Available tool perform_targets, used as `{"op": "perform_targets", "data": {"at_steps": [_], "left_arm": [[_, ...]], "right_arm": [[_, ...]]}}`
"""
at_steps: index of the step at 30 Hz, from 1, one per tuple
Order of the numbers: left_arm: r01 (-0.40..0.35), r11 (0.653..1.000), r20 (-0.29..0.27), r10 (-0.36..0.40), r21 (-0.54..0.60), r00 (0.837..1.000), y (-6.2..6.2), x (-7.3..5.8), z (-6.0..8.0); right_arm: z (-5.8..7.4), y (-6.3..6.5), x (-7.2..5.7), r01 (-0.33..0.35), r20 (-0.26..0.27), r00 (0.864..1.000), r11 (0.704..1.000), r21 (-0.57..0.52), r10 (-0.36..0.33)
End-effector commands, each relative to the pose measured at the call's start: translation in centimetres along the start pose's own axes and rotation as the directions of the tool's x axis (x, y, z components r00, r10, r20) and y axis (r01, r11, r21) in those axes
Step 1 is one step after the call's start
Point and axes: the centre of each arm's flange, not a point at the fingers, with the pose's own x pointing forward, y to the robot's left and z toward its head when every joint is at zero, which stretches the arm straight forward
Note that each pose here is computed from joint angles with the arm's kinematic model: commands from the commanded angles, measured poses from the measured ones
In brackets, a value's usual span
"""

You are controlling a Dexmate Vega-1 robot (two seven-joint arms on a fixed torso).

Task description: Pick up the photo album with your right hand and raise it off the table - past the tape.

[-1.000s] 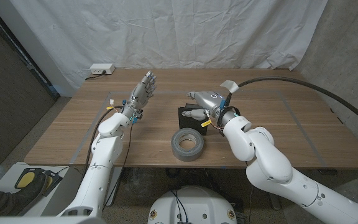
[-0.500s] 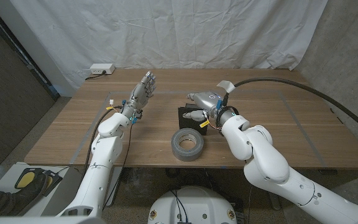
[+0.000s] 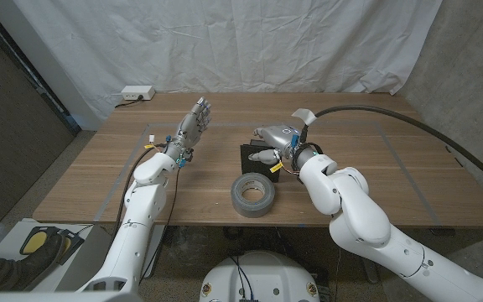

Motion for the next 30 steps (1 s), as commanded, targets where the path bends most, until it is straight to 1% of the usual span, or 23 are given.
{"op": "perform_targets", "data": {"at_steps": [1, 8, 16, 30], "left_arm": [[0.007, 1.0, -0.007, -0.007, -0.004, 1.0, -0.56, 0.18, -0.32], [-0.001, 1.0, -0.008, 0.0, -0.002, 1.0, -0.44, -0.02, -0.32], [0.001, 1.0, -0.009, -0.001, -0.007, 1.0, -0.47, -0.07, -0.55], [0.003, 1.0, -0.012, -0.003, -0.014, 1.0, -0.4, -0.22, -0.76]], "right_arm": [[-0.14, 0.34, -0.28, -0.017, -0.003, 1.0, 1.0, -0.004, 0.017], [-0.15, 0.52, -0.28, -0.019, -0.007, 1.0, 1.0, -0.008, 0.019], [0.12, 0.49, 0.0, -0.015, 0.004, 1.0, 1.0, -0.018, 0.015], [0.04, 0.56, 0.01, -0.014, -0.006, 1.0, 1.0, -0.017, 0.014]]}}
